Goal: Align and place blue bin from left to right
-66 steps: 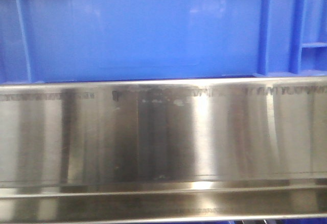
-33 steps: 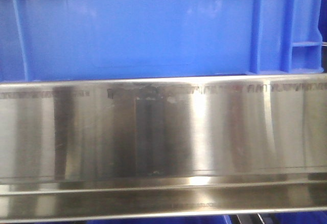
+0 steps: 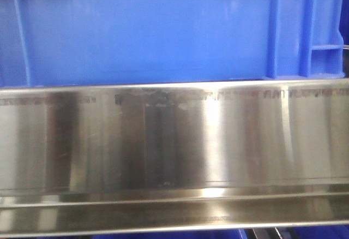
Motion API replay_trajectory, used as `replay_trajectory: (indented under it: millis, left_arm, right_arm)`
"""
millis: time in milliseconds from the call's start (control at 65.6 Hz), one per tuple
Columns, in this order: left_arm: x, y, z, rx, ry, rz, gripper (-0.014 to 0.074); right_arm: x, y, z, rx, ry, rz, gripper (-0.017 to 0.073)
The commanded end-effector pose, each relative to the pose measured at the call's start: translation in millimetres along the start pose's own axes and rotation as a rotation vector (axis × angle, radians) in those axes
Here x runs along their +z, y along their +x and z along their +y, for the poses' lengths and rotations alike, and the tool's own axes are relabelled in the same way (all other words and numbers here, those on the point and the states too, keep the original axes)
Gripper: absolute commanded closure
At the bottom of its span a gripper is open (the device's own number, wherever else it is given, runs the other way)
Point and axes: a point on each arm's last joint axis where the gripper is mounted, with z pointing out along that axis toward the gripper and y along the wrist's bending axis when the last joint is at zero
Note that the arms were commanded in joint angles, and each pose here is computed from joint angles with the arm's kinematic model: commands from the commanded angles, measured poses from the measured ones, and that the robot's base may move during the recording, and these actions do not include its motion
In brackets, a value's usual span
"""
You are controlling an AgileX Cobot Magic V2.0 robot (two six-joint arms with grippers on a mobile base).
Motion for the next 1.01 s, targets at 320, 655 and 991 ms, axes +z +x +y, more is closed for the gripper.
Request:
replay_trajectory:
  millis: [320, 655, 991]
  left_arm:
    - [-15.3, -9.0, -3.2, 0.034, 0.032, -0.076, 0.0704]
    - [-15.3, -9.0, -3.2, 0.034, 0.032, -0.076, 0.0704]
    - [-15.3, -9.0, -3.2, 0.034, 0.032, -0.076, 0.0704]
  right_arm:
    - [-15.1, -10.4, 0.2, -0.022, -0.018, -0.097, 0.0629]
    - [-15.1, -10.4, 0.2, -0.022, -0.018, -0.097, 0.0629]
    - [-15.1, -10.4, 0.2, -0.022, -0.018, -0.097, 0.0629]
